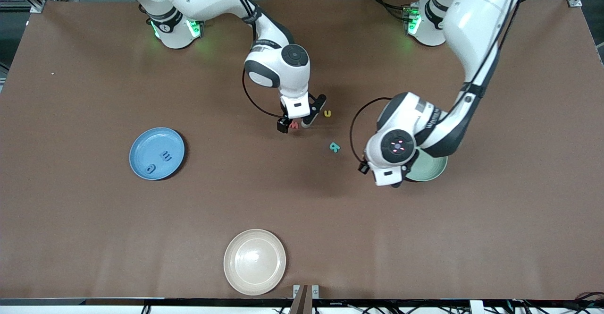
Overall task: Sort upper and lower case letters into plates
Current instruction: 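Carry the H to the green plate while the right gripper grasps the w, then carry the pink w to the blue plate while the left gripper reaches the R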
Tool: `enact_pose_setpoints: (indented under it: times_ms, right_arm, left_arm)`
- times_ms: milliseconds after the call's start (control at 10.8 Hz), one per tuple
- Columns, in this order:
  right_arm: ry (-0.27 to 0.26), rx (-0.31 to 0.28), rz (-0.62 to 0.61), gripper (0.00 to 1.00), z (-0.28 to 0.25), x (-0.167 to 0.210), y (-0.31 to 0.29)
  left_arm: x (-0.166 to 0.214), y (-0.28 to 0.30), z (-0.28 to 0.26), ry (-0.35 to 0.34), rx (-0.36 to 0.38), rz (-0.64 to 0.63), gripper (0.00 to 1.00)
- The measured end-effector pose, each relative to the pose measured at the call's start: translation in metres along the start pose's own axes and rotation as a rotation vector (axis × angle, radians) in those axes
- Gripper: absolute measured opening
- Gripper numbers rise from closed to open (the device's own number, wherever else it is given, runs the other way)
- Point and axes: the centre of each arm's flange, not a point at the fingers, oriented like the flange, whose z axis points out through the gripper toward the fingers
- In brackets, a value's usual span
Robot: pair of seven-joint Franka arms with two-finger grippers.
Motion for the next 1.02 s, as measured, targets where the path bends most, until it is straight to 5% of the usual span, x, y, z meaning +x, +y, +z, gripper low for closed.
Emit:
enact_pose_setpoints:
  times_ms: [372,837,1023]
  right_arm:
    - [0.031,-0.012,-0.046,0.73,0.012,0.005,-0.007]
    - [0.03,-0.006,-0.05,0.62,0.017,0.005,-0.009]
    - [0.029,-0.003,-0.049,0.35,0.018,0.005,-0.011]
  left_arm:
    - [0.069,-0.052,0.019,-0.02,0.069,0.163,0.33]
    - [0.139,-0.088,0.055,0.071,0.023,0.304,0.33]
    - [0.145,-0.096,0.07,0.099,0.035,0.373,0.33]
